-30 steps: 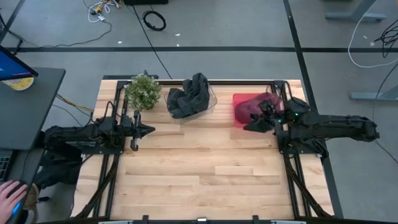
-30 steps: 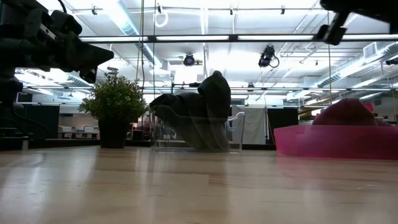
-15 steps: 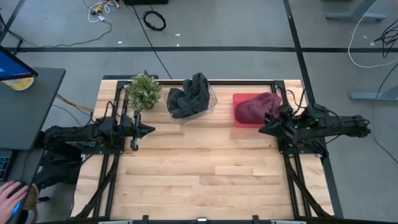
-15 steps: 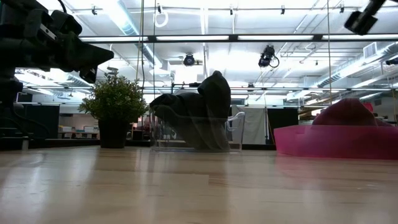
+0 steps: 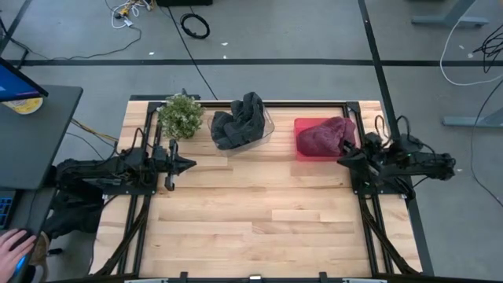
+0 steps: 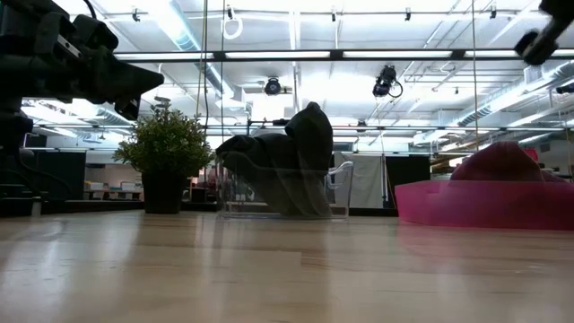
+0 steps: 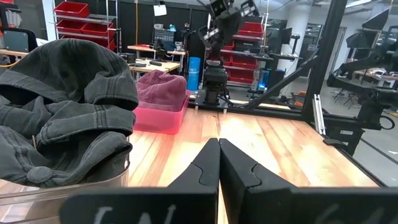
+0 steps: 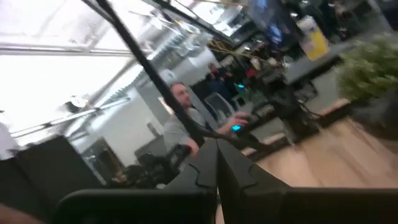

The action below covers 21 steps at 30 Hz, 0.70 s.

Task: Pick & Place hat
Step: Return to Home Position

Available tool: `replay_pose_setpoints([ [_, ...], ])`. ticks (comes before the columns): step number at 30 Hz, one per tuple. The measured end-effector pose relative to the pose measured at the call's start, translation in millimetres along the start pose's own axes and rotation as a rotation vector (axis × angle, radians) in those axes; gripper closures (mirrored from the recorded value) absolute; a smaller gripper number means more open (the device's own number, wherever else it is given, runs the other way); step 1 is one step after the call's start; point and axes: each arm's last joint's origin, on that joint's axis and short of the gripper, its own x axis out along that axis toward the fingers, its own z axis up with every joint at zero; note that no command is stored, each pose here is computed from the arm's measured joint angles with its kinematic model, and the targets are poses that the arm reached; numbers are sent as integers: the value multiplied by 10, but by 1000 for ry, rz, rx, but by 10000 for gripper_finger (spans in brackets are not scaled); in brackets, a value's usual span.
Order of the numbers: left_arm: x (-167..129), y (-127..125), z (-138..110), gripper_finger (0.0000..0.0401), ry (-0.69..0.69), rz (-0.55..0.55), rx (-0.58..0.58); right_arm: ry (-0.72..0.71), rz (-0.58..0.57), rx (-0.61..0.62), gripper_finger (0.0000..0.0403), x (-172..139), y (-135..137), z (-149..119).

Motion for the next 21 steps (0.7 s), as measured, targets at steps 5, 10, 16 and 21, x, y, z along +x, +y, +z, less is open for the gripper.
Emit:
replay_pose_setpoints([
  [5,0,0,-1,398,1,1,0,29,-69,4,398,42,-175,-197],
  [10,0,1,-1,398,1,4,0,19,-85,-33,398,78,-301,-337],
  [16,0,1,-1,398,1,4,1,60,-134,-97,398,92,-457,-508],
  [21,0,1,-1,398,1,4,1,90,-147,-205,398,94,-526,-593],
])
